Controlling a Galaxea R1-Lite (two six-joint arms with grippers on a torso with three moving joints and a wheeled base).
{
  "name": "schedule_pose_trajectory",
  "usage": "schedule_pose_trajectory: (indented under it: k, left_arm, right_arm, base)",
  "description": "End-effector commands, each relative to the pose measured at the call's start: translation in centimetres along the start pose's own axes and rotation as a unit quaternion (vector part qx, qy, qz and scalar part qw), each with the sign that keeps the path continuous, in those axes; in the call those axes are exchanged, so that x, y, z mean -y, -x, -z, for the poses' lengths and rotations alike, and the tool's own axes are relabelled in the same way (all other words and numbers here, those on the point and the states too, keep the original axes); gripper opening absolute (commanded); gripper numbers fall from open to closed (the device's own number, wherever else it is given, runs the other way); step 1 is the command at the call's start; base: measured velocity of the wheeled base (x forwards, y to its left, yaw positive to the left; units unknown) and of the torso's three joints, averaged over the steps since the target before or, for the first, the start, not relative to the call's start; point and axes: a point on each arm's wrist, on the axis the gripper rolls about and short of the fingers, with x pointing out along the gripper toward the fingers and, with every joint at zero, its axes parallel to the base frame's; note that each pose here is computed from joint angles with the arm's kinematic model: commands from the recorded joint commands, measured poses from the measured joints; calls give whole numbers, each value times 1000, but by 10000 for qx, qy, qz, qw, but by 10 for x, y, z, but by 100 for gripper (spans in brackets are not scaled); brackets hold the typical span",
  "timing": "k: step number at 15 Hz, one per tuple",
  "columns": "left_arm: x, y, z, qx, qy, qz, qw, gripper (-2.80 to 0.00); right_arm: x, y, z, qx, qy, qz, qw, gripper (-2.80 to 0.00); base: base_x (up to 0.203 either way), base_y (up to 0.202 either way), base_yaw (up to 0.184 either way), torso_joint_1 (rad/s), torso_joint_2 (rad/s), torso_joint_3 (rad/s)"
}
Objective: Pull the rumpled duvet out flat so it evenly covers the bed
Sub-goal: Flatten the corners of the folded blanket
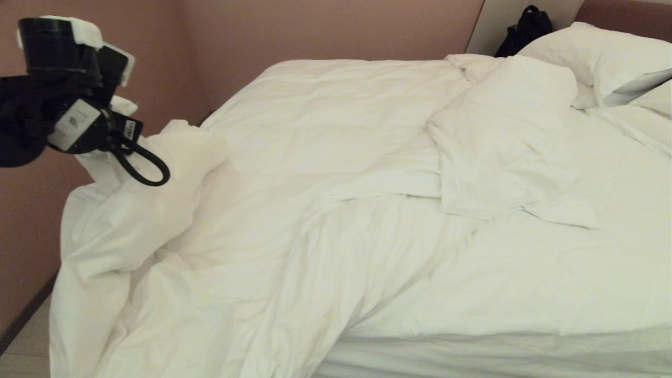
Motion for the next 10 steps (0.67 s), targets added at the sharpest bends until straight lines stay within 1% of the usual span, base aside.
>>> schedule_pose_trajectory:
  k: [1,3,4,6,7,9,10]
  left_arm:
    - [-33,9,8,-51,174,-324,9993,-280]
    - [-53,8,21,-177,235,-471,9985,-280]
    - [-58,9,24,-207,246,-498,9982,-280]
    - [-81,11,33,-278,341,-749,9962,-280]
    - [-92,14,37,-278,386,-801,9957,-280]
    - [-102,21,46,-307,409,-800,9955,-280]
    - [-103,22,47,-306,423,-786,9955,-280]
  right_arm:
    - [0,0,0,3,2,-2,10000,-280]
    - [0,0,0,3,2,-2,10000,-280]
    - [0,0,0,3,2,-2,10000,-280]
    - [0,0,0,3,2,-2,10000,-280]
    - [0,0,0,3,2,-2,10000,-280]
    - [0,0,0,3,2,-2,10000,-280]
    - [0,0,0,3,2,-2,10000,-280]
  base:
    - [0,0,0,0,0,0]
    - [0,0,0,0,0,0]
    - [0,0,0,0,0,0]
    - [0,0,0,0,0,0]
    - [0,0,0,0,0,0]
    - [0,0,0,0,0,0]
    - [0,0,0,0,0,0]
